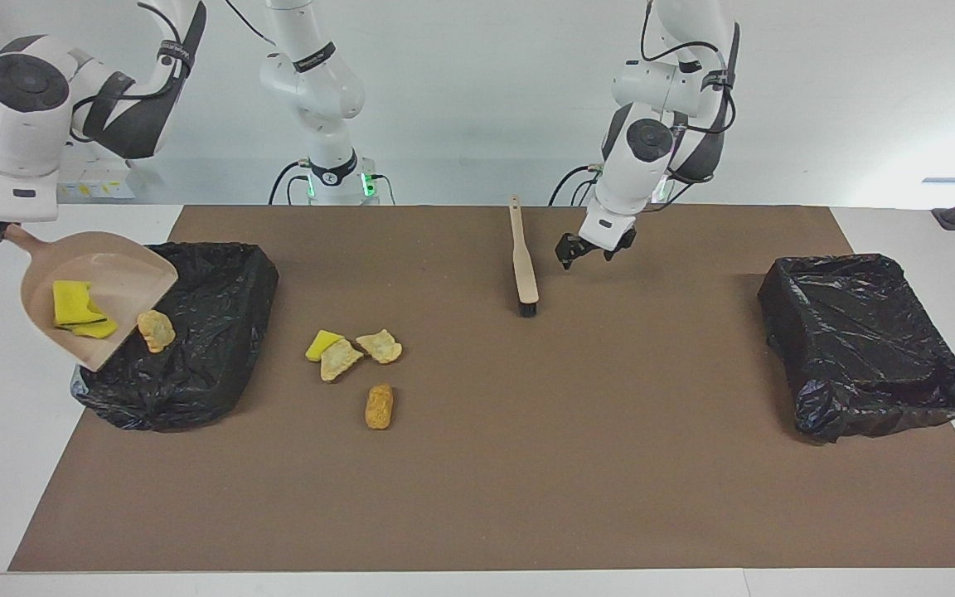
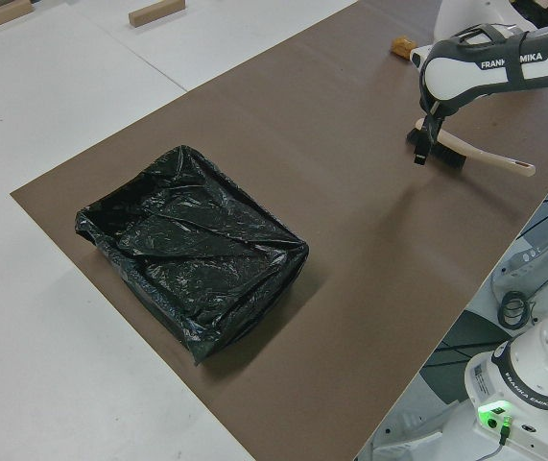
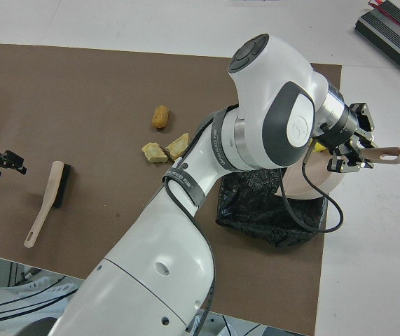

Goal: Sweep and dump trash in bin
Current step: 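Tip the dustpan over the black bag with the right gripper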

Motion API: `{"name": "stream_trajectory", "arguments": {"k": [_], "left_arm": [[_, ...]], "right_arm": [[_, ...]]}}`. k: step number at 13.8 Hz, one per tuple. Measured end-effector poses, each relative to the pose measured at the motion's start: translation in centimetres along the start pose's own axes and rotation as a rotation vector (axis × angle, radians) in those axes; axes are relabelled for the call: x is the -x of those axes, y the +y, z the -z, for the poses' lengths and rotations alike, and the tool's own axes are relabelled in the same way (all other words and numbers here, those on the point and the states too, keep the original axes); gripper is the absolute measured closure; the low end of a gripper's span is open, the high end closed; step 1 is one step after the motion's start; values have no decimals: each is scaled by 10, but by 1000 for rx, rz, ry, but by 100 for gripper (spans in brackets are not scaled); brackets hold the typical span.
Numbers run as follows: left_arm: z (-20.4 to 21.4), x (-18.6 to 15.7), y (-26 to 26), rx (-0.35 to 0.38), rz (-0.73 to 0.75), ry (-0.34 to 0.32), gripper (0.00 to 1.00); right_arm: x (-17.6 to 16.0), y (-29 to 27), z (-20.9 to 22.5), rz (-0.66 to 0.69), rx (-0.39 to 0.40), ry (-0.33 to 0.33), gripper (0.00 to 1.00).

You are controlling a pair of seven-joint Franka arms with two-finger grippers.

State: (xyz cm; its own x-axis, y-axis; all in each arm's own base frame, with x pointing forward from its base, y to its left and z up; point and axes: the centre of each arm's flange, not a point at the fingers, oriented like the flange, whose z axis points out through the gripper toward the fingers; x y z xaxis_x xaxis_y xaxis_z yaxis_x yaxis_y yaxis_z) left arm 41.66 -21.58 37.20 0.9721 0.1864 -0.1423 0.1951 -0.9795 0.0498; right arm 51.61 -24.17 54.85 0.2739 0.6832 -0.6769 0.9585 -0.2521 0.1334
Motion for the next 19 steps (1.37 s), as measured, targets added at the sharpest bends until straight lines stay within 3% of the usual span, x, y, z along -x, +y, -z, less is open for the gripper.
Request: {"name": "stream_trajectory", "arguments": {"k": [3, 6, 12, 14, 16, 19], "left_arm": [[24, -27, -56, 14, -70, 0, 0], [55, -48, -104, 34, -168, 23, 0], [151, -76, -146, 15, -262, 89, 0], [175, -80, -145, 0, -269, 116, 0], [198, -86, -146, -9, -270, 119, 0], [225, -101, -142, -28, -278, 129, 0]], "right_arm": [[-24, -7, 43, -70, 24, -86, 68], [-35, -23, 51, -115, 81, -191, 68], [-30, -44, 53, -111, 90, -214, 68], [-19, -42, 63, -3, 85, -164, 68], [-9, -41, 81, 95, 80, -54, 68], [-4, -42, 93, 144, 76, 62, 68]]}}
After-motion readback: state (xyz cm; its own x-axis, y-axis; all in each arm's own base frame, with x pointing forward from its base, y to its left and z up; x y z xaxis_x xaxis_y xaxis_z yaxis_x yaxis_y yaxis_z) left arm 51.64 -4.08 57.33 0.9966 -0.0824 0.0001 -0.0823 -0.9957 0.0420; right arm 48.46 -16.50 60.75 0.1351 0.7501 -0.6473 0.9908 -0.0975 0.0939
